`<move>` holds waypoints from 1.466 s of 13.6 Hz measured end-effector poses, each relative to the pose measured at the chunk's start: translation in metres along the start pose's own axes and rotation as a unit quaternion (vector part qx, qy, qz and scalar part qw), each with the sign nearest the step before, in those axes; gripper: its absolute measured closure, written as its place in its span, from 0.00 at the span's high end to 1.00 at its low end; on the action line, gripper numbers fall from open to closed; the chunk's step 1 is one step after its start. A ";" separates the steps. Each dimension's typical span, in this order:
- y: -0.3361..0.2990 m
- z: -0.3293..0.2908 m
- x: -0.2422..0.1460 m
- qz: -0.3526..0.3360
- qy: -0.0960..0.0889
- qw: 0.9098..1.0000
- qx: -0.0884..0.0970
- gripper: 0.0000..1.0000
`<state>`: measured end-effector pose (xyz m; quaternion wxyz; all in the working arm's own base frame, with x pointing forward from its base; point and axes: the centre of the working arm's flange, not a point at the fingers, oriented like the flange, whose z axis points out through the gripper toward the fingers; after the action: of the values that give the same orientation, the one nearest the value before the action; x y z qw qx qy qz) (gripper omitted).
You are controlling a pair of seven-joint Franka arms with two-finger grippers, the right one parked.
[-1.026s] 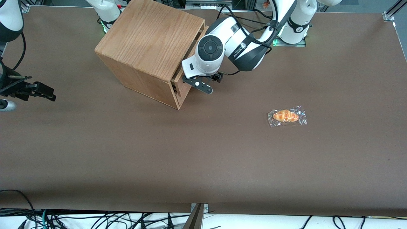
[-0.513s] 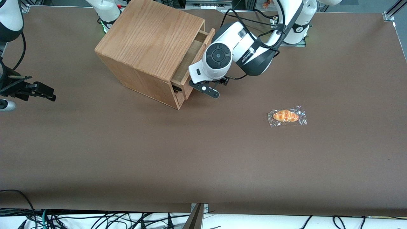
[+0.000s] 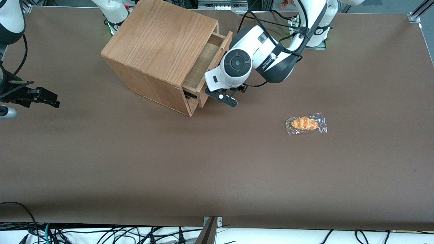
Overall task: Open top drawer with left arm
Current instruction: 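Pull the handle with the left gripper, sliding the drawer out of the cabinet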
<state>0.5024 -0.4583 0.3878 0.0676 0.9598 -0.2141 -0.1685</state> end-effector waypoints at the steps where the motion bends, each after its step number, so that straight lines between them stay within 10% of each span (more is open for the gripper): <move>1: -0.008 -0.003 0.002 0.000 0.002 1.000 0.000 0.96; 20: -0.039 -0.016 0.007 -0.006 0.014 1.000 0.008 0.93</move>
<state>0.5297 -0.4252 0.3929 0.0618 0.9638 -0.2086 -0.1541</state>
